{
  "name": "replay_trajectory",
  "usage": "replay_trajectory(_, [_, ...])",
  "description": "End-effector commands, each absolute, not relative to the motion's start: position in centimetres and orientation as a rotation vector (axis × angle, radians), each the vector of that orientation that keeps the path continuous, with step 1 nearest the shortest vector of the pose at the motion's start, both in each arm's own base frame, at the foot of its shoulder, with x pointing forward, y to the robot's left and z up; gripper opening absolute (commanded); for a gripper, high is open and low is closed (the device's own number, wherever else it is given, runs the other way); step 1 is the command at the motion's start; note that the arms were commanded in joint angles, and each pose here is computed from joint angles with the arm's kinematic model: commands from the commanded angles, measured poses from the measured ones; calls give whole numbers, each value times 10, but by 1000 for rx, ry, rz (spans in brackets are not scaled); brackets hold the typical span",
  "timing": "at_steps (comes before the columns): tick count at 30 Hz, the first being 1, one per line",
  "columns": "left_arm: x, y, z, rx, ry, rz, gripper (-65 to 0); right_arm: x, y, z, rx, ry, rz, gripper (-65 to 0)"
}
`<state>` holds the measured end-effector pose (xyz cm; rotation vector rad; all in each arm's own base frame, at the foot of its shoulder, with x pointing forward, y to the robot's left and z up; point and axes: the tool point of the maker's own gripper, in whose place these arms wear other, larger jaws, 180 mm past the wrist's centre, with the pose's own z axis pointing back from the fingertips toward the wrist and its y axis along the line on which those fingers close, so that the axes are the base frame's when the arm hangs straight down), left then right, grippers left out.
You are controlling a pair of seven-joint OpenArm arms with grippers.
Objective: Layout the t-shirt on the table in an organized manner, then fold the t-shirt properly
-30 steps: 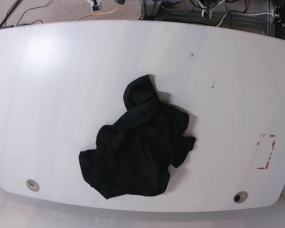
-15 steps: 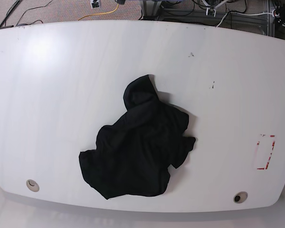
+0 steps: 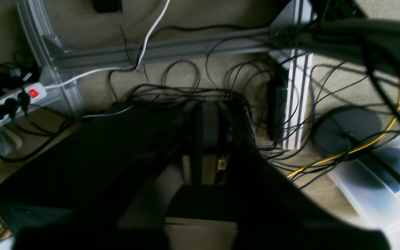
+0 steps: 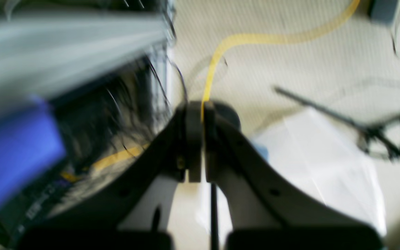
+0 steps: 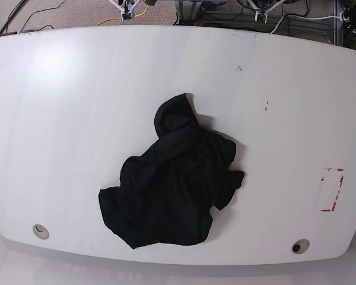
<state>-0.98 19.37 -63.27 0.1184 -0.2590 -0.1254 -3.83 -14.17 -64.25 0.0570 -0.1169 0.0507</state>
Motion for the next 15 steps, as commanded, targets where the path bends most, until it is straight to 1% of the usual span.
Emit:
replay_trajectory(1, [-12,196,-631,123,-265,-126,-626,-38,-143,-642,58,-129,46,-647])
replay_trajectory(4, [-12,196,-631,125,-268,-122,-626,-38,-143,-641,58,-133,47,-647])
replay_trajectory(10, [-4,195,-627,121,-337,-125,-626,-50,-142,-637,60,-175,43,-647])
replay_trajectory(15, [-17,195,-626,118,-327,-125,-626,-62,-143,-635,60,-170,39,-647])
